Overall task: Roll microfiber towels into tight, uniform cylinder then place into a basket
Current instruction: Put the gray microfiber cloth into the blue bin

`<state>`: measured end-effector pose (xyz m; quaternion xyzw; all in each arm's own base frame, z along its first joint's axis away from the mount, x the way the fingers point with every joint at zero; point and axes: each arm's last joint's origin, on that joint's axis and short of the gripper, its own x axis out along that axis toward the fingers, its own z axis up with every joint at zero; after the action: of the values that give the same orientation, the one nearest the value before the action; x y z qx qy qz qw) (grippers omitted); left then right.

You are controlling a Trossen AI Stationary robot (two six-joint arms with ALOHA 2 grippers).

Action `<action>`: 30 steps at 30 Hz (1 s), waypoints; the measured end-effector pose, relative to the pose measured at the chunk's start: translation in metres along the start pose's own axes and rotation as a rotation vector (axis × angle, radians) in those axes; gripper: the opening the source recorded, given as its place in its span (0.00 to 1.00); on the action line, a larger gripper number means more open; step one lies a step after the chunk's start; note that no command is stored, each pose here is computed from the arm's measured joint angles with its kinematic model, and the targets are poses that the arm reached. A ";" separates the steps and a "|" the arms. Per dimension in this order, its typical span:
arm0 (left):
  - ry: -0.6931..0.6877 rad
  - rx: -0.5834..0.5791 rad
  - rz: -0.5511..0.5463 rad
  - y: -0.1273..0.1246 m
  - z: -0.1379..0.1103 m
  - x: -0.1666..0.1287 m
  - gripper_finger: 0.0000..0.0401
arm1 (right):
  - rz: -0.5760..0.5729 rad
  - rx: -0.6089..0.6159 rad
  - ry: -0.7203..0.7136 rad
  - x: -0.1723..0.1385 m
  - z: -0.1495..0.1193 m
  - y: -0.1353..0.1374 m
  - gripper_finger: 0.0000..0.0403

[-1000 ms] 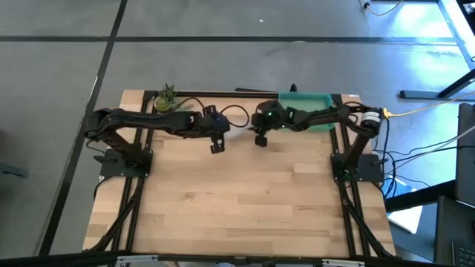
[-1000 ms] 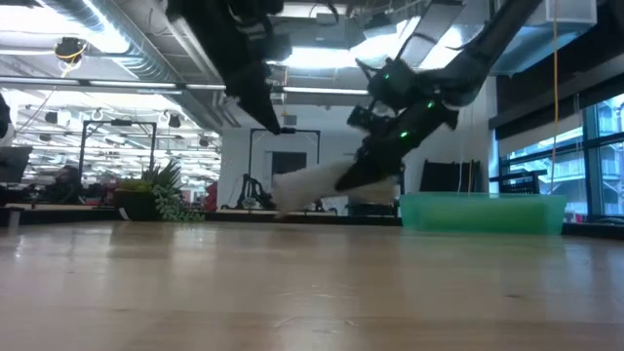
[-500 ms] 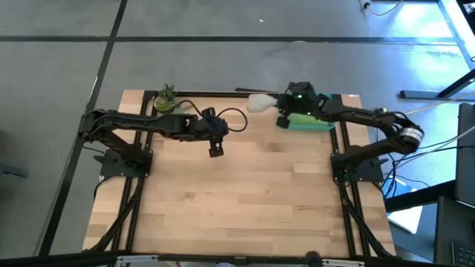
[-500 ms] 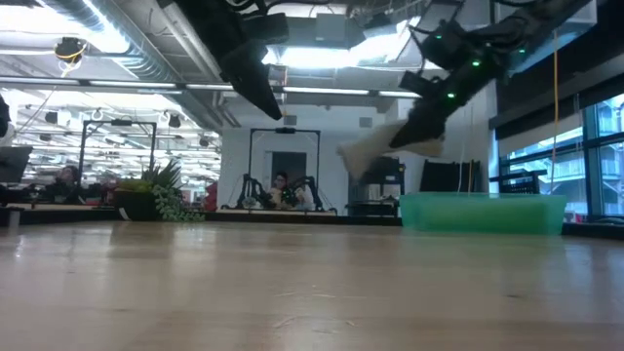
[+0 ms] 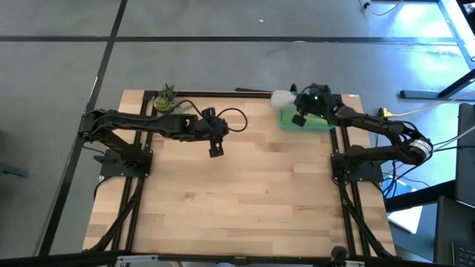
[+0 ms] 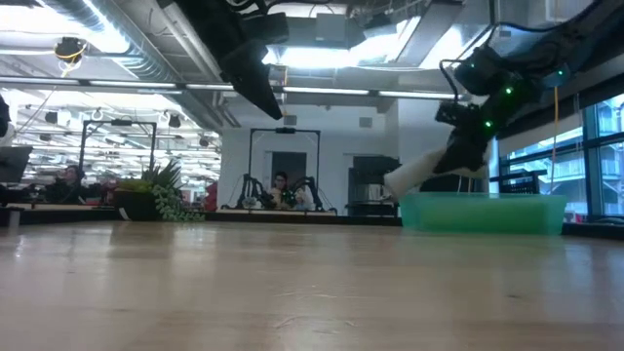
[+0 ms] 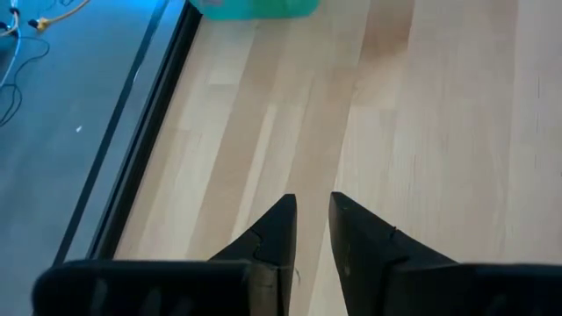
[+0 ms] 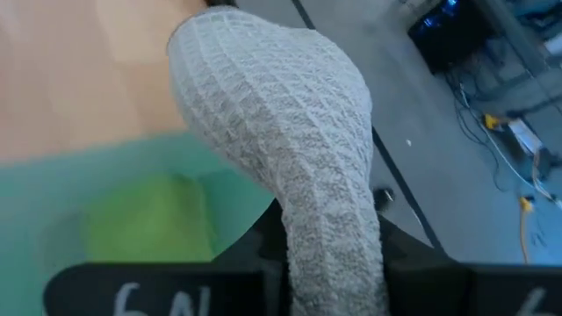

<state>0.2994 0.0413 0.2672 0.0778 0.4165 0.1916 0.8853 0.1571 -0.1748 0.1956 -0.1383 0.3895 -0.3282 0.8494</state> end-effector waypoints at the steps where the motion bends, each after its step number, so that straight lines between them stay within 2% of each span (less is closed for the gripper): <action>1: 0.000 0.000 0.000 0.000 0.000 0.000 0.17 | -0.007 0.001 0.011 0.001 -0.004 -0.002 0.15; 12: 0.000 0.003 -0.002 -0.001 0.000 0.000 0.17 | 0.018 -0.114 0.183 0.002 -0.031 -0.008 0.15; 16: -0.004 0.011 -0.009 -0.004 0.000 -0.001 0.17 | -0.011 -0.114 0.255 0.008 -0.039 -0.010 0.15; 19: -0.008 0.022 -0.019 -0.008 0.001 -0.002 0.17 | 0.011 -0.111 0.295 0.017 -0.045 -0.010 0.15; 24: -0.015 0.069 -0.031 -0.013 0.001 -0.004 0.17 | 0.063 -0.138 0.264 0.026 -0.044 -0.011 0.15; 30: -0.021 0.076 -0.032 -0.014 0.002 -0.005 0.17 | 0.052 -0.147 0.295 0.025 -0.042 -0.013 0.15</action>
<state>0.3016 0.0271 0.2673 0.1069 0.4154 0.1607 0.8889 0.1320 -0.2005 0.1601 -0.1402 0.5362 -0.2933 0.7790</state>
